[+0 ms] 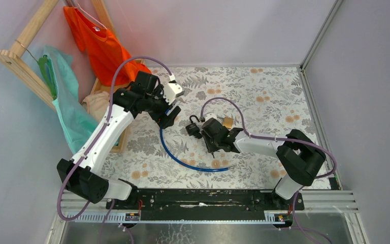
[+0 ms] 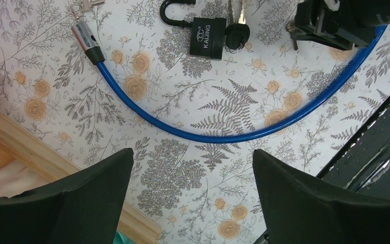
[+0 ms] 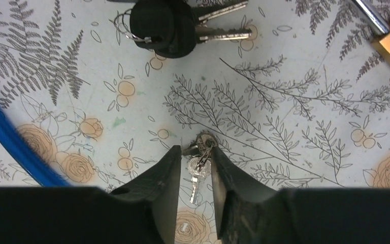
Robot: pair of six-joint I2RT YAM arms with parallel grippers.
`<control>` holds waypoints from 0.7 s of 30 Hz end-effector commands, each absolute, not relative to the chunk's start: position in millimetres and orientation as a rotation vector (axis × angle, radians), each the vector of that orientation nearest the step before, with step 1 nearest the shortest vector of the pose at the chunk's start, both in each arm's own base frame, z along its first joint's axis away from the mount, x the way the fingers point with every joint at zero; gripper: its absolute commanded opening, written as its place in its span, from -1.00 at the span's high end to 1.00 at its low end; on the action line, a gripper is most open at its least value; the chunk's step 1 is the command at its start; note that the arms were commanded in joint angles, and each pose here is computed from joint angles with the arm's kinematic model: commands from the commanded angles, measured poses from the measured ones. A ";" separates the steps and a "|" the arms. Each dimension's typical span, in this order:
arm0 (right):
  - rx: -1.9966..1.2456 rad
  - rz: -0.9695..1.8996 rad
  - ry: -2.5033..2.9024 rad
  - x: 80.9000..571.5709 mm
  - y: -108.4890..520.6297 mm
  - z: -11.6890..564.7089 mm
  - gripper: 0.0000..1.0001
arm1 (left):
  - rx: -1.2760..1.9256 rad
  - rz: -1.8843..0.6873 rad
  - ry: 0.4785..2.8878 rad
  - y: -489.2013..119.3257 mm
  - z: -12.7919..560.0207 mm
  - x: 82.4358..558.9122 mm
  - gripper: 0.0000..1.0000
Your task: Unlock with the key
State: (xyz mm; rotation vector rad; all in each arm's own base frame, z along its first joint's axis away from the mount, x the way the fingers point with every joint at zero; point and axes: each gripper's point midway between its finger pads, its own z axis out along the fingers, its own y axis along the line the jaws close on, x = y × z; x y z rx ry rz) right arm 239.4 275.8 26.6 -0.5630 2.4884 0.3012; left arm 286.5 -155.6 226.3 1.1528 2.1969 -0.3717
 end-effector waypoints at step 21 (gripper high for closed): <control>-0.613 0.239 2.478 245.8 278.2 21.6 0.66 | 1.183 -0.429 2.197 -156.7 235.0 275.3 -0.86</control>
